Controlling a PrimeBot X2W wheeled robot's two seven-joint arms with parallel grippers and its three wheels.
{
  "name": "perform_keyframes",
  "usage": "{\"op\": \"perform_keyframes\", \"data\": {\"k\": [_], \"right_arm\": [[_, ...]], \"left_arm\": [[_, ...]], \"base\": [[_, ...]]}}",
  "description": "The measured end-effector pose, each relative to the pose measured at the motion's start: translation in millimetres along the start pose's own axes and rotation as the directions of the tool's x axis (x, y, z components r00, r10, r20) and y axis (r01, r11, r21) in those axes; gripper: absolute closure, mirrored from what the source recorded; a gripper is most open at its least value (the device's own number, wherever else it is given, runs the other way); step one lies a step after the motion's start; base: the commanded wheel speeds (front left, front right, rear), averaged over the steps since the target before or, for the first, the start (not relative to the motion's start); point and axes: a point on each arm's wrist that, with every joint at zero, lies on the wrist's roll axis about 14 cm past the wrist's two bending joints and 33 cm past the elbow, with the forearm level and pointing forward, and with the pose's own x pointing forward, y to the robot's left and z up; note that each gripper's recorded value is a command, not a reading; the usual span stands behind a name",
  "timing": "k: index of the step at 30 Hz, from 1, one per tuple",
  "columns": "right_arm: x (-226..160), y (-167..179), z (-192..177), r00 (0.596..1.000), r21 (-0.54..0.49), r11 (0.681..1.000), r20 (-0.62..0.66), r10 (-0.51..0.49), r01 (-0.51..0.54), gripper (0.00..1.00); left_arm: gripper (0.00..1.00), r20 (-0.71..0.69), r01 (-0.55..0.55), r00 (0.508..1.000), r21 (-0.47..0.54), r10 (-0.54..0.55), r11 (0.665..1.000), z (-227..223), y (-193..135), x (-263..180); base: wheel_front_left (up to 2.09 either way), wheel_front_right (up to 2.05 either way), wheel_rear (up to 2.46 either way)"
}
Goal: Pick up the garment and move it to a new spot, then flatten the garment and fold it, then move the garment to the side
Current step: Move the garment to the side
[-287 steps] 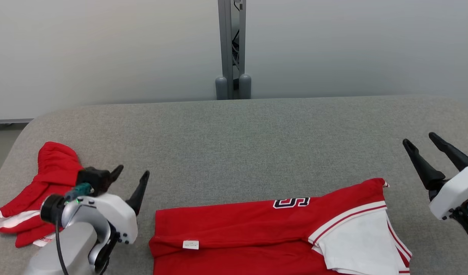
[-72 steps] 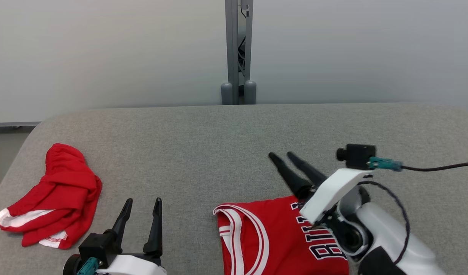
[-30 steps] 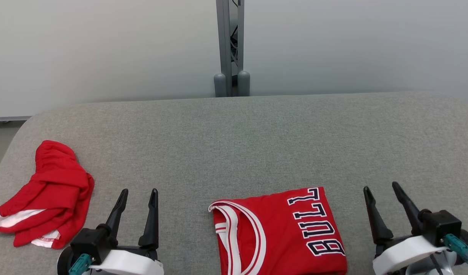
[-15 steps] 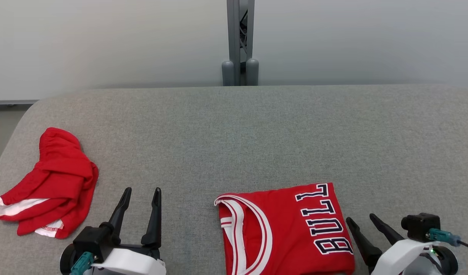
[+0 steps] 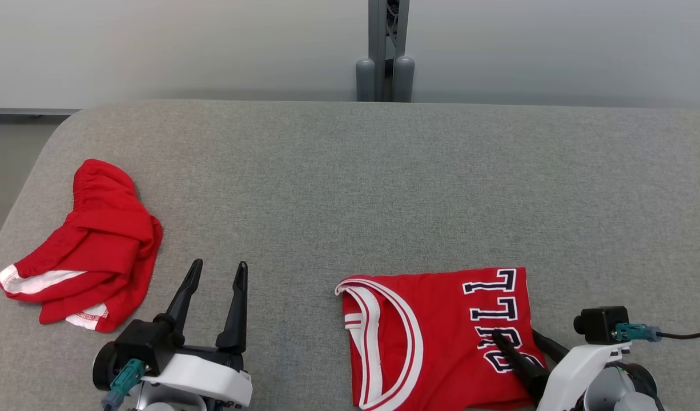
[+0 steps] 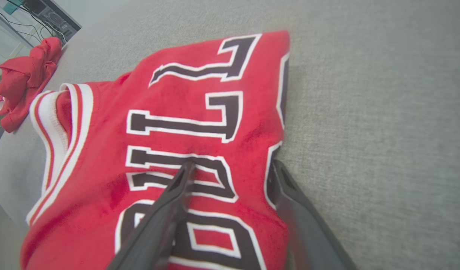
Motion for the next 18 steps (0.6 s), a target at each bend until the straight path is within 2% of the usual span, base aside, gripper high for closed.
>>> {"op": "perform_keyframes", "data": {"k": [4,6,7,18], "right_arm": [[4.9,1.9,-0.9,1.0,-0.007,1.0,-0.013,0.014,-0.015,0.0],[6.6,3.3,-0.1,1.0,-0.013,1.0,-0.012,0.022,-0.022,0.64],[7.2,3.4,0.7,1.0,-0.017,1.0,-0.009,0.024,-0.024,1.0],[4.1,-19.5,14.4,1.0,-0.088,0.996,0.001,-0.01,0.01,1.0]], "left_arm": [[0.0,0.001,-0.007,1.0,0.002,0.007,1.0,0.6,2.3,-1.4],[0.0,0.0,-0.007,1.0,0.002,0.007,1.0,0.0,2.3,-1.6],[0.0,-0.001,-0.006,1.0,0.003,0.006,1.0,-0.2,1.9,-1.5],[0.0,-0.034,0.041,0.999,-0.001,-0.041,0.999,-11.8,-12.3,7.0]], "base": [[0.0,0.0,0.0],[0.0,0.0,0.0],[0.0,0.0,0.0],[0.0,0.0,0.0]]}}
